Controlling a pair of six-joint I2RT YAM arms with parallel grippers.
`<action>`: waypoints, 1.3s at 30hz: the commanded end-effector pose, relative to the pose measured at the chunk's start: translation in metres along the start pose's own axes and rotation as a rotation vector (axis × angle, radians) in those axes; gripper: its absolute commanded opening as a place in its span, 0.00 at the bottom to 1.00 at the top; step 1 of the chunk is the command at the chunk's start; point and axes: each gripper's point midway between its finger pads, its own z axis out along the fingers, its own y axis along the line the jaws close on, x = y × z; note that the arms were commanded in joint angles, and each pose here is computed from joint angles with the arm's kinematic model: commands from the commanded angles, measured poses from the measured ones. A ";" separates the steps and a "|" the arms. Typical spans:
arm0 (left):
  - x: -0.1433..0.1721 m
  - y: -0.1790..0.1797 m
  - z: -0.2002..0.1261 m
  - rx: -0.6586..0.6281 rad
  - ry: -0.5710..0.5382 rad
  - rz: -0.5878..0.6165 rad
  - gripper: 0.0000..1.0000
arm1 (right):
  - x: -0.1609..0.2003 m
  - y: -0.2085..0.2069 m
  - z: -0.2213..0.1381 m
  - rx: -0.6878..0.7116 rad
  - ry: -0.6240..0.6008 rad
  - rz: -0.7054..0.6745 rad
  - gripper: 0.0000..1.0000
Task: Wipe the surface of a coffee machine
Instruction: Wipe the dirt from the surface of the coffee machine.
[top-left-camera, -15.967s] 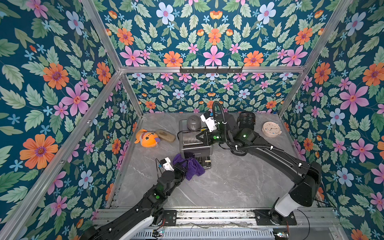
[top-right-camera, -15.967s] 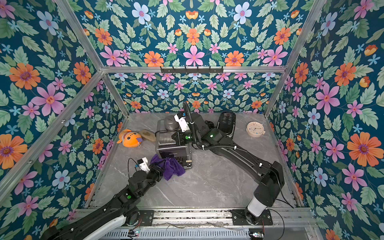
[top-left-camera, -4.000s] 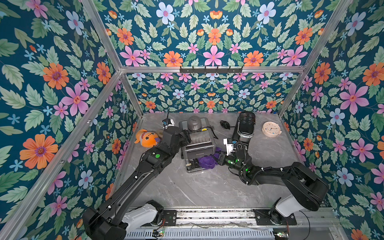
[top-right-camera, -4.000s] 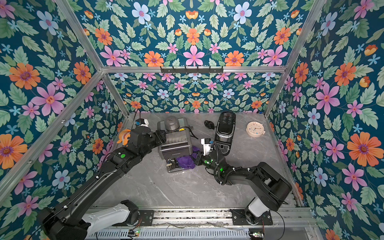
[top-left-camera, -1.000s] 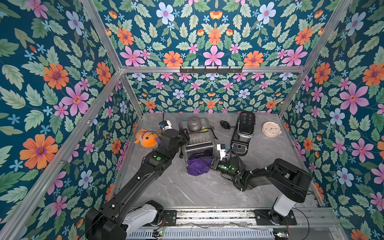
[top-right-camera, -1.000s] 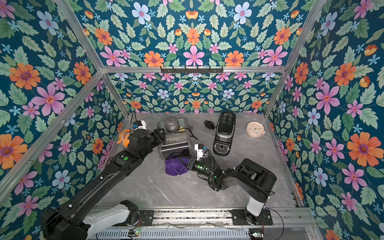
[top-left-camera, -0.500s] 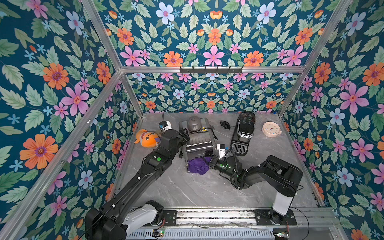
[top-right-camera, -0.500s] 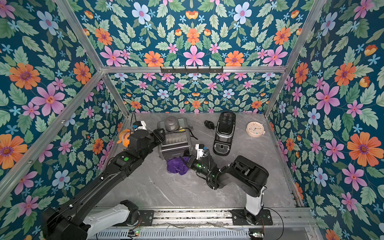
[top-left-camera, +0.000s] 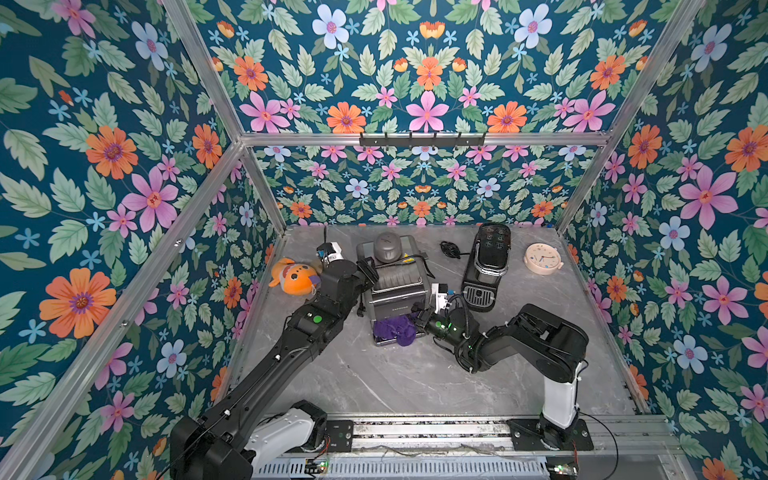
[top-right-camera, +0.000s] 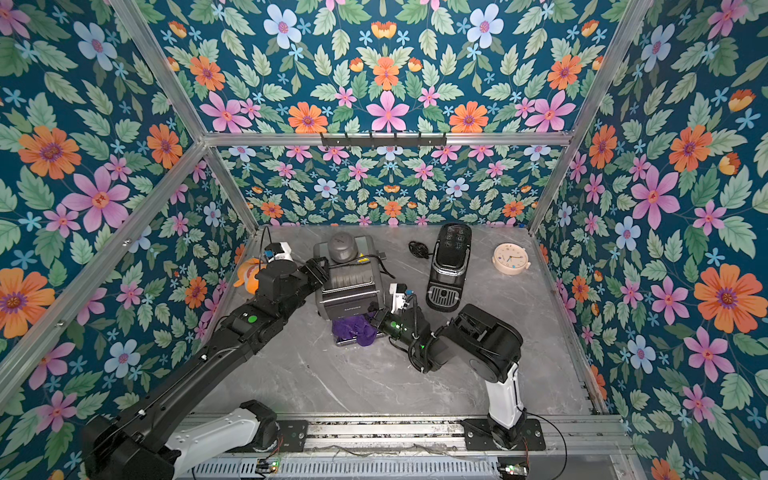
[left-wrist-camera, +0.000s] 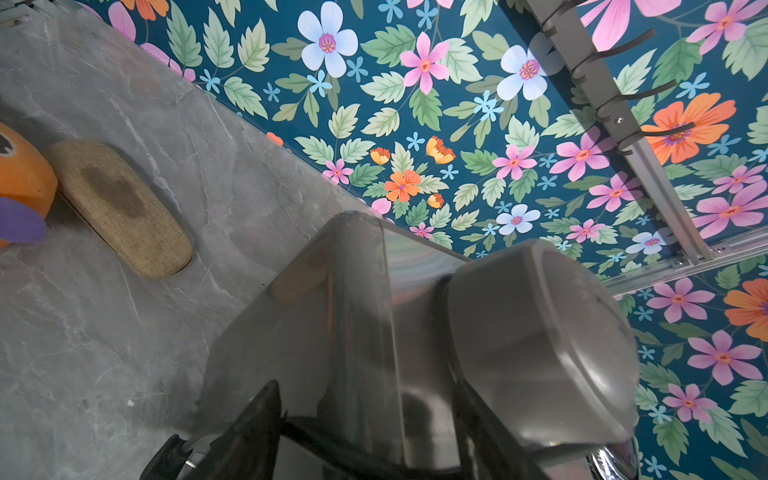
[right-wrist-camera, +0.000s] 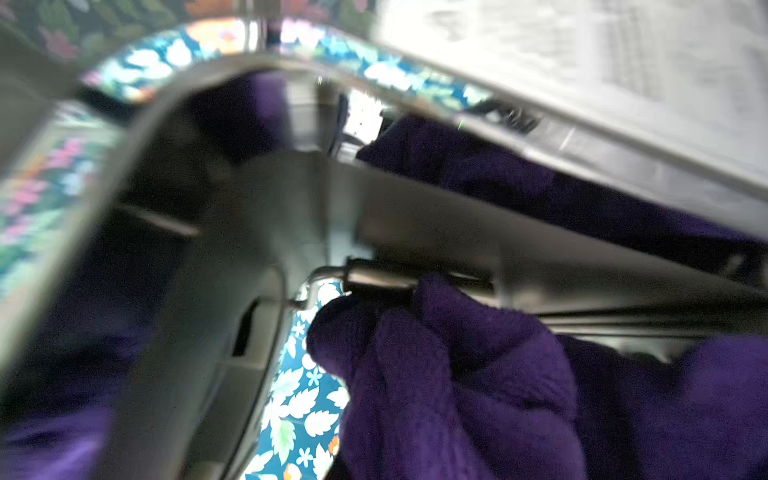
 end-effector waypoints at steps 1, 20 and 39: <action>0.046 0.028 -0.002 -0.080 0.195 0.066 0.64 | -0.005 -0.002 0.003 -0.005 -0.028 0.098 0.00; 0.037 0.028 -0.005 -0.090 0.177 0.075 0.64 | -0.004 0.046 -0.007 -0.110 0.040 0.354 0.00; 0.042 0.030 0.000 -0.096 0.193 0.047 0.61 | 0.019 0.080 -0.012 -0.180 0.150 0.347 0.00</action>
